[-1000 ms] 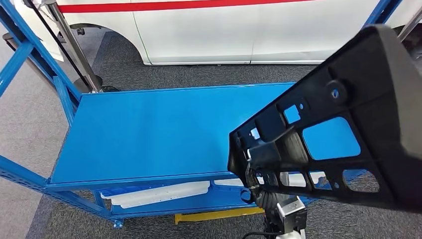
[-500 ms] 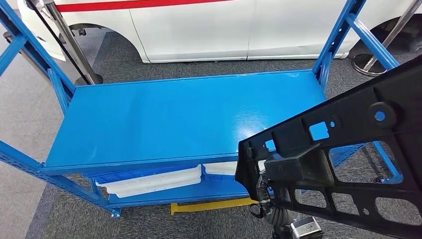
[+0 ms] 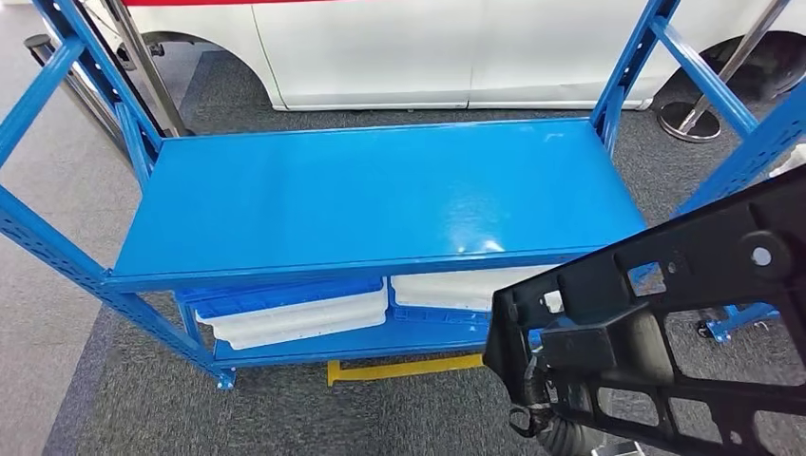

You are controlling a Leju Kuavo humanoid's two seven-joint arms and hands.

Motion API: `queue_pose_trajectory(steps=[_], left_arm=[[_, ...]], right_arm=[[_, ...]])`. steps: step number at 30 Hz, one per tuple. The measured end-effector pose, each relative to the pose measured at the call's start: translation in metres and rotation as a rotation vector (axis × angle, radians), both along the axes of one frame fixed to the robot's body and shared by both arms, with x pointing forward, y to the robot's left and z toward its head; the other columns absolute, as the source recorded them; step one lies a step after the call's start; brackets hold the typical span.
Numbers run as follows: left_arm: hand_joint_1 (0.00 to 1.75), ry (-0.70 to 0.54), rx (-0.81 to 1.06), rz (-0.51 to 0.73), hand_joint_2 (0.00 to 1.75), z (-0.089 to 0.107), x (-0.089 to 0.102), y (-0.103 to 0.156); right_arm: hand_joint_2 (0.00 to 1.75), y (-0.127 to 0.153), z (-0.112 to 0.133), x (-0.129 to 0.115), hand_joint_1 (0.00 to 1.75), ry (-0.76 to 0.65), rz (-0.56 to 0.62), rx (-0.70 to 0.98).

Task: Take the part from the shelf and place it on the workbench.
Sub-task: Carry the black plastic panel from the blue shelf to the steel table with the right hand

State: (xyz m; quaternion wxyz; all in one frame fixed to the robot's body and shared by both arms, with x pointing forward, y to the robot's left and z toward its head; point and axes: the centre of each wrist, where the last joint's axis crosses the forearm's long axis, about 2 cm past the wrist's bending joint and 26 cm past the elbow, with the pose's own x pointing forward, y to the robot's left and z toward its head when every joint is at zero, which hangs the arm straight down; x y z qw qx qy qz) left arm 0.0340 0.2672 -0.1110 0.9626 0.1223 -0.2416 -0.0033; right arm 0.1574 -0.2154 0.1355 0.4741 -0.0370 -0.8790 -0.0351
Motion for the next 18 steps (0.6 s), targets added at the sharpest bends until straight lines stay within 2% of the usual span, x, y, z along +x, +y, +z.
queue_pose_trajectory(steps=[13, 16, 18], left_arm=[[0.0, 0.005, -0.018, 0.01, 1.75, 0.0, -0.004, -0.004], [0.0, 0.016, -0.018, 0.012, 1.75, 0.0, -0.005, -0.004], [0.0, 0.022, -0.017, 0.011, 1.75, -0.001, -0.007, -0.003]], right_arm=[[1.75, -0.015, -0.006, -0.018, 1.75, 0.025, -0.017, 0.072], [1.75, -0.028, -0.009, -0.026, 1.75, 0.053, -0.045, 0.027], [1.75, -0.044, -0.01, -0.03, 1.75, 0.077, -0.105, -0.065]])
